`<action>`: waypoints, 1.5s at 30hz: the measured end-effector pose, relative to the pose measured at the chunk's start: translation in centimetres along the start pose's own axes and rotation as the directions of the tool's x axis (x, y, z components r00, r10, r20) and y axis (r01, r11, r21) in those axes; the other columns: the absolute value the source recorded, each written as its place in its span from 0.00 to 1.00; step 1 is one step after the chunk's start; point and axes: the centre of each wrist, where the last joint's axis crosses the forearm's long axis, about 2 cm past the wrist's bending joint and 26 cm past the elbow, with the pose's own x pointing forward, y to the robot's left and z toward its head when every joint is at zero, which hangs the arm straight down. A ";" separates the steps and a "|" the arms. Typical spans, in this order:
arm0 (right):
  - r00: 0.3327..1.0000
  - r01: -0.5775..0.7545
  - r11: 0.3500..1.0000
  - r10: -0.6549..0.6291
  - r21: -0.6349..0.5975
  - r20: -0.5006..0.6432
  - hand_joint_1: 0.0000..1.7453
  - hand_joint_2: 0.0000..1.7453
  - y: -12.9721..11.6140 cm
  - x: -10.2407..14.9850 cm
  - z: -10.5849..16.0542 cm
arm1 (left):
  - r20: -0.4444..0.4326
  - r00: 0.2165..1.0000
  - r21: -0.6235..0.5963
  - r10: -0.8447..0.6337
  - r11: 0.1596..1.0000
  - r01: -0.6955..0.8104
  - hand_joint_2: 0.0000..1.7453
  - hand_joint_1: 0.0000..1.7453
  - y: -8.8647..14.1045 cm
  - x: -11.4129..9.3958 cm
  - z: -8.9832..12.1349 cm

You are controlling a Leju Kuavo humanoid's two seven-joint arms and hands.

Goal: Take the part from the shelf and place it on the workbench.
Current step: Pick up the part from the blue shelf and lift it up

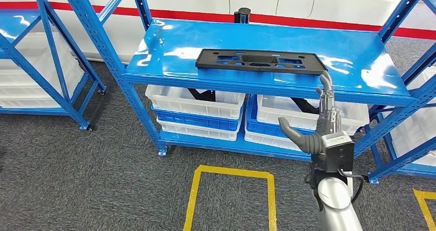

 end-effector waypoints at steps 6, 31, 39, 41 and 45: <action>0.982 -0.180 0.980 0.174 0.088 0.079 0.00 1.00 1.6 1.0 -0.9 | -0.001 1.000 0.012 -0.004 1.000 0.004 0.00 0.00 0.1 0.0 0.0; 0.587 -0.789 0.564 0.570 0.246 0.575 0.00 1.00 10.2 3.0 -1.8 | -0.016 1.000 0.078 -0.011 0.997 0.012 0.00 0.00 0.2 0.1 0.0; 0.397 -0.914 0.340 0.635 0.221 0.663 0.00 1.00 11.7 1.9 -1.2 | -0.017 1.000 0.116 -0.007 0.993 0.009 0.00 0.00 0.2 0.1 0.0; 0.374 -0.927 0.292 0.663 0.235 0.649 0.00 1.00 11.7 1.5 -1.2 | -0.010 1.000 0.132 -0.006 0.991 0.007 0.00 0.00 0.3 0.1 0.0; 0.352 -0.935 0.227 0.704 0.274 0.617 0.00 1.00 11.7 0.6 -1.0 | -0.005 1.000 0.148 0.004 0.989 -0.003 0.00 0.00 0.3 0.1 0.0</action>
